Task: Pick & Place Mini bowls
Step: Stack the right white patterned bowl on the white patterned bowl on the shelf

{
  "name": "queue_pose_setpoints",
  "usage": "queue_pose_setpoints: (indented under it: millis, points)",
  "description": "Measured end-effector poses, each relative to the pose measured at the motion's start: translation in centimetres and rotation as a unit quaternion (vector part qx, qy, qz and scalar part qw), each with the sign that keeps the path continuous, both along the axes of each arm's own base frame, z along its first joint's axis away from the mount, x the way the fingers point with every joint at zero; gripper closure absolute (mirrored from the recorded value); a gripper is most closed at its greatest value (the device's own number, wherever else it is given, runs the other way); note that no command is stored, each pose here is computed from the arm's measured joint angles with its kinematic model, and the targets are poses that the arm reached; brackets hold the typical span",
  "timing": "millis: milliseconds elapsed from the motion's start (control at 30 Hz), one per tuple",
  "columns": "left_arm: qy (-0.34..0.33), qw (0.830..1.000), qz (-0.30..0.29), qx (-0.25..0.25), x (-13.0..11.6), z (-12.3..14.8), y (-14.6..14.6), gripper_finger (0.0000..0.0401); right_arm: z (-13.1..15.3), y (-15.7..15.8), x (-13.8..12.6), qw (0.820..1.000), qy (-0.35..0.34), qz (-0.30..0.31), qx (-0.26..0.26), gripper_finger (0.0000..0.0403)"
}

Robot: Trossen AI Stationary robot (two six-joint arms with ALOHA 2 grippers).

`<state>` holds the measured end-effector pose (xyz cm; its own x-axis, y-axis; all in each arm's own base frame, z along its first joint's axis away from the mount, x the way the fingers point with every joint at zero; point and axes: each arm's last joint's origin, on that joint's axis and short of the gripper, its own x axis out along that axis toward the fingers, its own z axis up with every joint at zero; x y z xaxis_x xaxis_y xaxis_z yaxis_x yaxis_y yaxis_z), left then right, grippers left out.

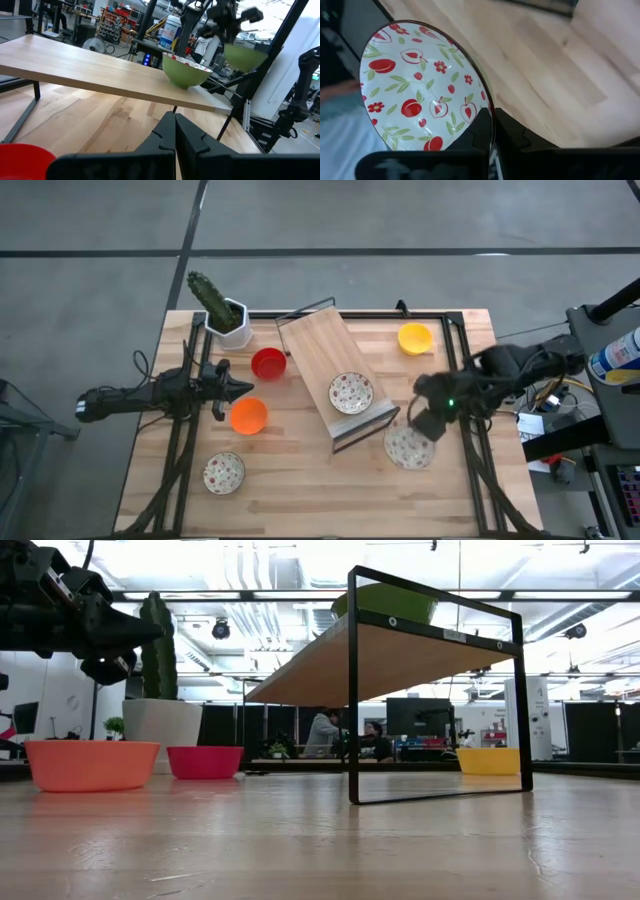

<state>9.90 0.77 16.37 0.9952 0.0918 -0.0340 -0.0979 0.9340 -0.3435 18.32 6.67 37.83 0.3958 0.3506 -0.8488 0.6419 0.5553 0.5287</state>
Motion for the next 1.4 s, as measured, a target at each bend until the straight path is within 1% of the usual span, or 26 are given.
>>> queue_pose_setpoints:
  millis: [67, 133, 300, 433, 533, 600, 700, 867, 1033, 1133, 1400]
  points:
    - [0.000, 1.000, 0.000, 0.000, 0.0, 0.0, 0.0, 0.0401, 1.2, -0.8, 0.5, 1.000, -0.012, -0.021, 0.001, 0.0392]
    - [0.000, 1.000, 0.000, 0.000, 0.0, 0.0, 0.0, 0.0401, 2.5, -1.7, 1.2, 0.999, -0.039, -0.034, 0.002, 0.0392]
    - [0.000, 1.000, 0.000, 0.000, 0.0, 0.0, 0.0, 0.0401, 4.7, -3.9, 3.4, 0.995, -0.082, -0.053, -0.020, 0.0391]
    - [0.000, 1.000, 0.000, 0.000, 0.0, 0.0, 0.0, 0.0401, 5.6, -5.6, 5.3, 0.993, -0.093, -0.055, -0.043, 0.0391]
    - [0.000, 1.000, 0.000, 0.000, 0.0, 0.0, 0.0, 0.0401, 6.0, -6.5, 6.9, 0.994, -0.088, -0.051, -0.032, 0.0390]
    - [0.000, 1.000, 0.000, 0.000, 0.0, 0.0, 0.0, 0.0401, 6.3, -6.8, 8.1, 0.994, -0.097, -0.035, -0.040, 0.0390]
    - [0.000, 1.000, 0.000, 0.000, 0.0, 0.0, 0.0, 0.0401, 6.2, -7.7, 9.7, 0.996, -0.076, -0.007, -0.055, 0.0390]
    - [0.000, 1.000, 0.000, 0.000, 0.0, 0.0, 0.0, 0.0401, 4.9, -9.5, 11.8, 0.995, -0.024, 0.043, -0.088, 0.0390]
    - [0.000, 1.000, 0.000, 0.000, 0.0, 0.0, 0.0, 0.0401, 3.5, -10.9, 13.5, 0.993, -0.012, 0.069, -0.100, 0.0390]
    - [0.000, 1.000, 0.000, 0.000, 0.0, 0.0, 0.0, 0.0401, 2.8, -11.7, 14.0, 0.992, -0.002, 0.069, -0.101, 0.0390]
    - [0.000, 1.000, 0.000, 0.000, 0.0, 0.0, 0.0, 0.0401, 1.0, -12.9, 14.2, 0.990, 0.022, 0.094, -0.108, 0.0390]
